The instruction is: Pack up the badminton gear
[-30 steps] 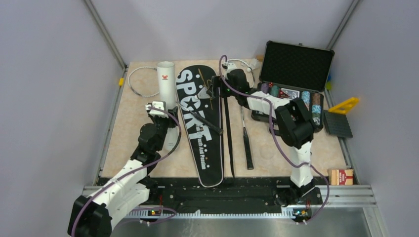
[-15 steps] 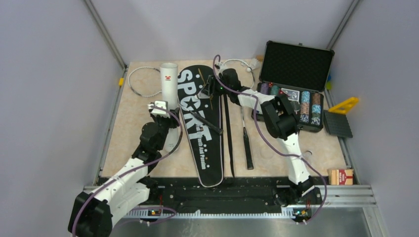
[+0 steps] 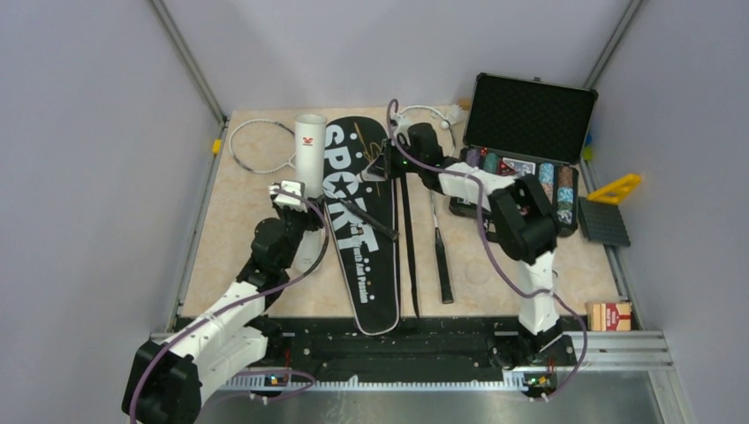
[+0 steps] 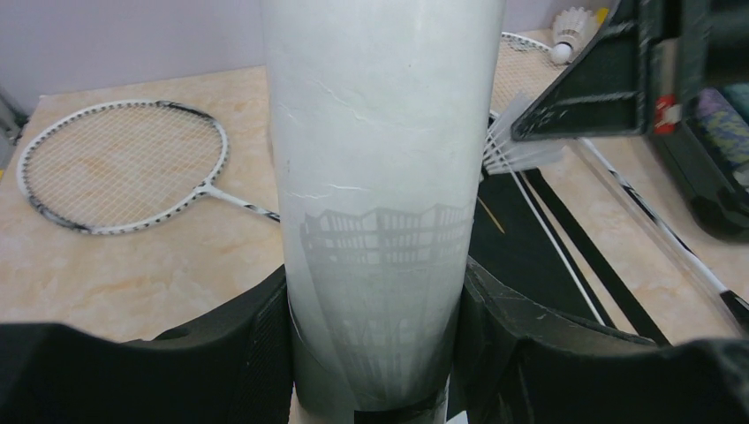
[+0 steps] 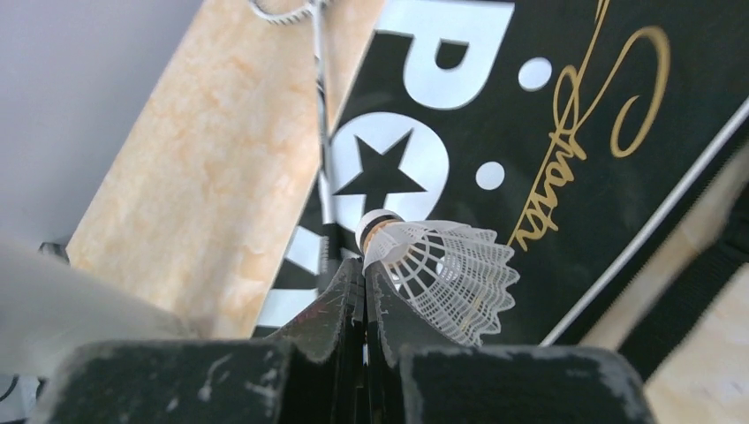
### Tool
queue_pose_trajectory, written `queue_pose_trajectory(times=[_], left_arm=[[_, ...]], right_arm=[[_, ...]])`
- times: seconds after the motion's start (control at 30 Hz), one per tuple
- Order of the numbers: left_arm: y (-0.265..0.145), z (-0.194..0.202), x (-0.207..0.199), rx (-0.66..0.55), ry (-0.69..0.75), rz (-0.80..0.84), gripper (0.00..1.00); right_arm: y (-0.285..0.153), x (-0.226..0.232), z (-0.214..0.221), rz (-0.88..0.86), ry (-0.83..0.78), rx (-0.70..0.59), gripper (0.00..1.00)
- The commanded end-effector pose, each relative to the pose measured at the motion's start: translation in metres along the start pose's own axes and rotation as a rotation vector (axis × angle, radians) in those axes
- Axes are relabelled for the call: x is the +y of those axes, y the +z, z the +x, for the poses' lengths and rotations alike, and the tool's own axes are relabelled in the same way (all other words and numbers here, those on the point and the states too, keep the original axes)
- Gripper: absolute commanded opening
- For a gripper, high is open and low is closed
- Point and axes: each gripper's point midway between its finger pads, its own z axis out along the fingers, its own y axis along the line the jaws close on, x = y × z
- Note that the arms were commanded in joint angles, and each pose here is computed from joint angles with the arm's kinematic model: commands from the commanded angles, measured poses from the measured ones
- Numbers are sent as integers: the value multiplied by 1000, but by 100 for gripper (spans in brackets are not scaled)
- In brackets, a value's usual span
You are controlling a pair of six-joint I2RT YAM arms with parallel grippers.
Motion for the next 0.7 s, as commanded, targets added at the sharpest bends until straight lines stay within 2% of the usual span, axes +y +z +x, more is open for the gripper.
queue_pose_trajectory(times=[0.0, 0.13, 0.4, 0.47, 0.57, 0.67], left_arm=[[2, -46, -26, -134, 7, 148, 21], [-4, -38, -59, -116, 74, 345, 21], [-38, -21, -116, -99, 172, 748, 22], [-48, -17, -127, -97, 192, 840, 22], [-60, -8, -138, -78, 221, 949, 22], [-61, -4, -141, -46, 231, 981, 22]], right_arm=[[-75, 53, -64, -2, -190, -176, 0], [-135, 69, -70, 53, -243, -250, 0], [-272, 64, -75, 327, -255, -546, 0], [-291, 75, -65, 287, -265, -569, 1], [-311, 113, -53, 112, -326, -595, 1], [-329, 144, -46, -14, -387, -600, 1]])
